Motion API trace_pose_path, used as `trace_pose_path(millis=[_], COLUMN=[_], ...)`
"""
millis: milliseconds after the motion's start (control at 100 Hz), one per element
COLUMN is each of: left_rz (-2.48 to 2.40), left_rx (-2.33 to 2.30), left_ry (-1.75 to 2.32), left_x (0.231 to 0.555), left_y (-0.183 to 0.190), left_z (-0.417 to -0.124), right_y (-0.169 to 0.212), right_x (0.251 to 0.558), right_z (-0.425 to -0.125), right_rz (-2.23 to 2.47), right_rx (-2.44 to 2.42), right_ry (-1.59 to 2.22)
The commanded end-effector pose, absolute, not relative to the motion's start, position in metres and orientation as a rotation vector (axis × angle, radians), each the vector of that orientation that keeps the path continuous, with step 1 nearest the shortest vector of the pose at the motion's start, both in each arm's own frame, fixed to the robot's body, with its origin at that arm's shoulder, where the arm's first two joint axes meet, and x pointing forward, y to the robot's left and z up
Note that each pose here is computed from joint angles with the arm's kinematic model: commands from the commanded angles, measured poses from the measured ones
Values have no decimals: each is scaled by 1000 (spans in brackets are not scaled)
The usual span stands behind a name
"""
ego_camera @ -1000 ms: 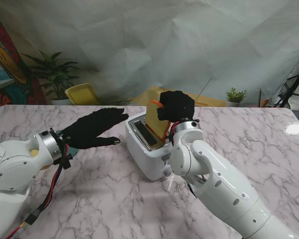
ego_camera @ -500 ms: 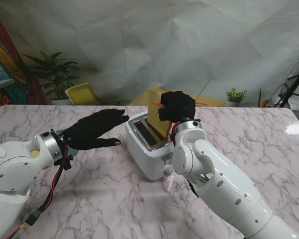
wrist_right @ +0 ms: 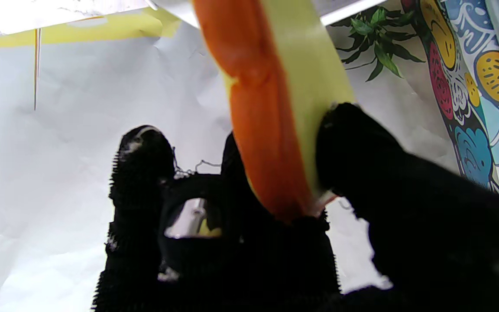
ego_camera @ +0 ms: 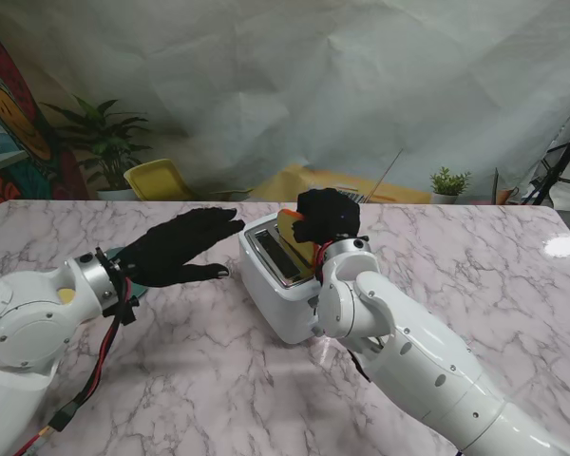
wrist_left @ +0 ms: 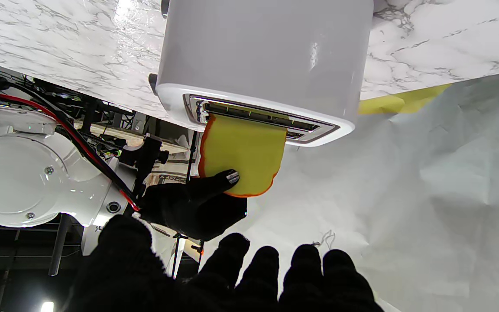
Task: Toast the toast slices
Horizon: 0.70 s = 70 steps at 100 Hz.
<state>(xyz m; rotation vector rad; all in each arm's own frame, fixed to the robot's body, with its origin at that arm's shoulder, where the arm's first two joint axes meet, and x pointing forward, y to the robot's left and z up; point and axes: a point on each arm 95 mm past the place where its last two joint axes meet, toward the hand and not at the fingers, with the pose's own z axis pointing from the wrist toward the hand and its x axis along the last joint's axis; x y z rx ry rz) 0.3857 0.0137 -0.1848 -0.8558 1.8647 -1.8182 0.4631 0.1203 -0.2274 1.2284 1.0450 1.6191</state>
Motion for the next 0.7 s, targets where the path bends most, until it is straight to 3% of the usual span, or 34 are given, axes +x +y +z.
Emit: trace_pose_path(millis=[0,690], left_rz=[-1812,-1814], left_rx=[-861,-849], left_ry=[1879,1881], left_x=[385,385], left_y=[13,13], left_z=[-187,-187], right_y=[122,122], right_x=[464,464], right_z=[-234,-253], right_rz=[1605,1576], right_rx=[1249,1286], right_ry=[1061,1114])
